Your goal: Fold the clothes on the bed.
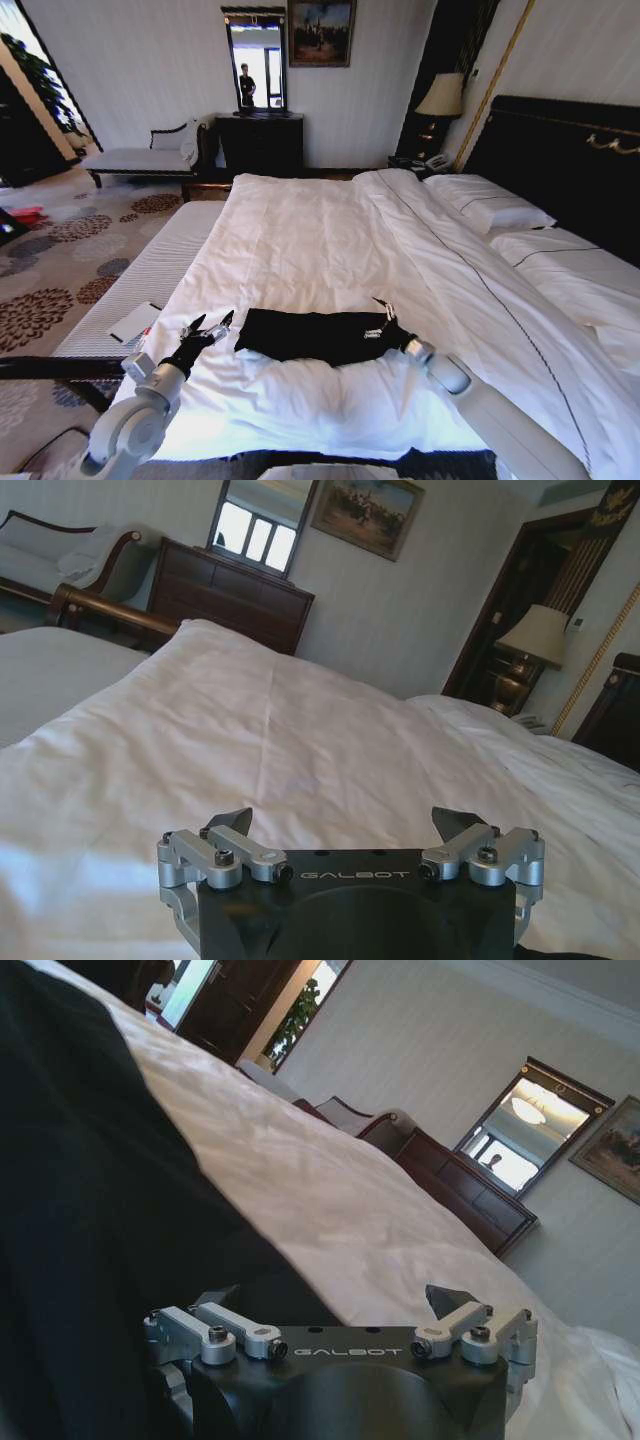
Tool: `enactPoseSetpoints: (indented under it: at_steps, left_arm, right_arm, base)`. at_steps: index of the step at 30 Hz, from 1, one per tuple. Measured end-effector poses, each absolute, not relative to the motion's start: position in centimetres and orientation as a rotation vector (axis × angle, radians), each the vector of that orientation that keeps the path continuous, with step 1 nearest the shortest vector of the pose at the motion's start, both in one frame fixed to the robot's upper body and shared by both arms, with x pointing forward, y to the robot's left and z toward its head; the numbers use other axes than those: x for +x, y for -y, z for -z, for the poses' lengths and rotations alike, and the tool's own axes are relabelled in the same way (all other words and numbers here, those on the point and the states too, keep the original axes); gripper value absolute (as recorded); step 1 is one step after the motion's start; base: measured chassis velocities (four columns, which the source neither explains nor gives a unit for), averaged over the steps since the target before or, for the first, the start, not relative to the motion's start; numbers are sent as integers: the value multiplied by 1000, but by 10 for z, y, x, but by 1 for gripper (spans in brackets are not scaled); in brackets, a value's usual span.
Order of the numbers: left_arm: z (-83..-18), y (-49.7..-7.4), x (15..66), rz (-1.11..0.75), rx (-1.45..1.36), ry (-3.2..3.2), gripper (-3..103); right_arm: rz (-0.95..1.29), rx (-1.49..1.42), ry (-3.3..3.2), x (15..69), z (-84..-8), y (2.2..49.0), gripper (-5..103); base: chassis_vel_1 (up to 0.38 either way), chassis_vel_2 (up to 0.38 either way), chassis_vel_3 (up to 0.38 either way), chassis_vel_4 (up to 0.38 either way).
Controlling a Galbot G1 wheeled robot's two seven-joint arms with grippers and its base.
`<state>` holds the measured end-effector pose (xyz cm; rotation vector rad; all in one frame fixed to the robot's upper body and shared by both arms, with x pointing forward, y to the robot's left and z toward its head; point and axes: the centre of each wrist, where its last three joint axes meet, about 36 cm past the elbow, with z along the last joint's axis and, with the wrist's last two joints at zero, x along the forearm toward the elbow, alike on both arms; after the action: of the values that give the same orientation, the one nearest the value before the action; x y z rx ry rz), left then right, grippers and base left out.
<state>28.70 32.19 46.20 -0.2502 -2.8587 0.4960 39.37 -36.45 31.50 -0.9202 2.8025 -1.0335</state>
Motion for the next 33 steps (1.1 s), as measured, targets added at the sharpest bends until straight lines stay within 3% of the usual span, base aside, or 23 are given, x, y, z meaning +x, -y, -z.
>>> enactPoseSetpoints:
  at_steps: [6, 10, 14, 17, 19, 20, 23, 25, 29, 33]
  left_arm:
    - [-461, -321, 283, -417, -242, 2883, 100]
    - [-458, -320, 274, -347, -236, 2902, 100]
    - [-451, -320, 253, -207, -252, 2932, 100]
    - [-450, -321, 246, -167, -265, 2941, 100]
    - [-448, -325, 226, -76, -294, 2969, 100]
    - [-448, -325, 226, -76, -294, 2969, 100]
    - [-444, -330, 205, -29, -302, 2999, 100]
    - [-443, -331, 202, -26, -301, 3001, 100]
    - [-435, -331, 181, -11, -307, 3008, 100]
    - [-431, -329, 166, 29, -303, 2994, 100]
  right_arm:
    - [987, -844, -2868, 369, -315, 370, 100]
    - [811, -707, -3002, 351, -336, 366, 100]
    - [306, -498, -3251, 331, -381, 351, 100]
    - [191, -468, -3300, 327, -393, 348, 100]
    - [-155, -457, -3399, 319, -425, 341, 100]
    - [-155, -457, -3399, 319, -425, 341, 100]
    - [-566, -528, -3450, 317, -460, 341, 100]
    - [-631, -548, -3455, 319, -465, 341, 100]
    - [-1006, -668, -3451, 335, -486, 346, 100]
    - [-1167, -697, -3503, 348, -481, 358, 100]
  base:
    - [0, 0, 0, 0]
    - [0, 0, 0, 0]
    - [0, 0, 0, 0]
    - [0, 0, 0, 0]
    - [0, 0, 0, 0]
    - [0, 0, 0, 0]
    - [0, 0, 0, 0]
    - [0, 0, 0, 0]
    - [0, 0, 0, 0]
    - [0, 0, 0, 0]
